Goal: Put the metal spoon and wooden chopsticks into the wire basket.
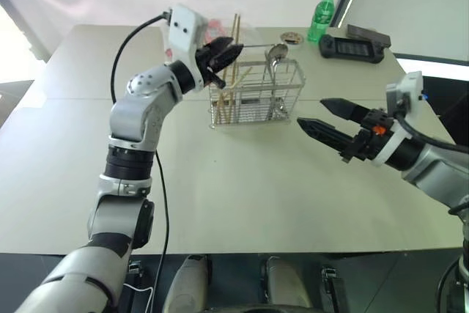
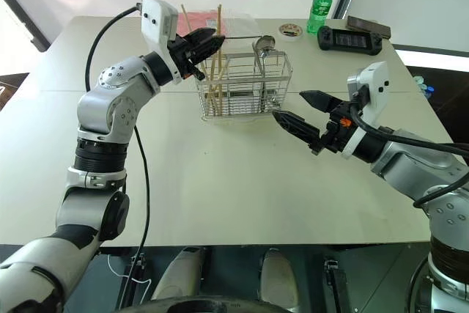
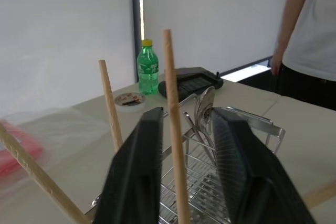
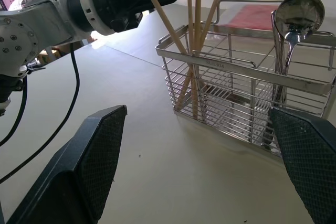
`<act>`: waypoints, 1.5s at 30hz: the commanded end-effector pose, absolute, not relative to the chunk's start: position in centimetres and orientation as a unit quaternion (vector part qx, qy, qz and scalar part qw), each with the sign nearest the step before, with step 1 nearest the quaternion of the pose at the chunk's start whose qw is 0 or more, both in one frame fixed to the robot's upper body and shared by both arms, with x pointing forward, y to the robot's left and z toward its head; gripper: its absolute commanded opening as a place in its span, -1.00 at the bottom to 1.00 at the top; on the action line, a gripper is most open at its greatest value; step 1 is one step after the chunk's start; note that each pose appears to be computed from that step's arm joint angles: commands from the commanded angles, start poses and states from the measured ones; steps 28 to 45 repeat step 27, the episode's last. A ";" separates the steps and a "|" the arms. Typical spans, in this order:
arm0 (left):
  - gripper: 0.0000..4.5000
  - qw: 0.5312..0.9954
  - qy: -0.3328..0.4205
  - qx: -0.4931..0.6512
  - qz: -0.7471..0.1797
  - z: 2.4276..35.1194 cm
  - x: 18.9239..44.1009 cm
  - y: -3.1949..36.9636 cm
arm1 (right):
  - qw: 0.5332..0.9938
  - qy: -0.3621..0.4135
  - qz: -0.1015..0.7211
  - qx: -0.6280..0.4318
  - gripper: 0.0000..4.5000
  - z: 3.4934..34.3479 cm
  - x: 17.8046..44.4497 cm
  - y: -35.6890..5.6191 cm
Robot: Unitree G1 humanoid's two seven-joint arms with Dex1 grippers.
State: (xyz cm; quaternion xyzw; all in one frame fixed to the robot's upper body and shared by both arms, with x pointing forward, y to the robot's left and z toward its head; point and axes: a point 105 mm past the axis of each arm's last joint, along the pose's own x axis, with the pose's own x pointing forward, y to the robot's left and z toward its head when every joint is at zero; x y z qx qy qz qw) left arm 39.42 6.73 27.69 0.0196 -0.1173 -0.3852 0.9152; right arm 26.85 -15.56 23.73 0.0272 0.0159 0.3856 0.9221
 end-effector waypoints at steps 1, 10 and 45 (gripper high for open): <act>0.56 0.907 -0.182 0.009 -0.380 31.5 38.5 7.1 | 0.921 -0.006 0.389 0.017 1.00 24.8 26.8 -15.5; 0.76 0.895 -0.244 0.057 -0.369 39.5 36.8 12.4 | 0.920 -0.005 0.392 0.019 1.00 24.7 27.0 -15.4; 0.76 0.818 0.023 0.295 -0.494 27.9 28.7 20.4 | 0.928 0.000 0.372 -0.011 1.00 24.3 29.0 -17.8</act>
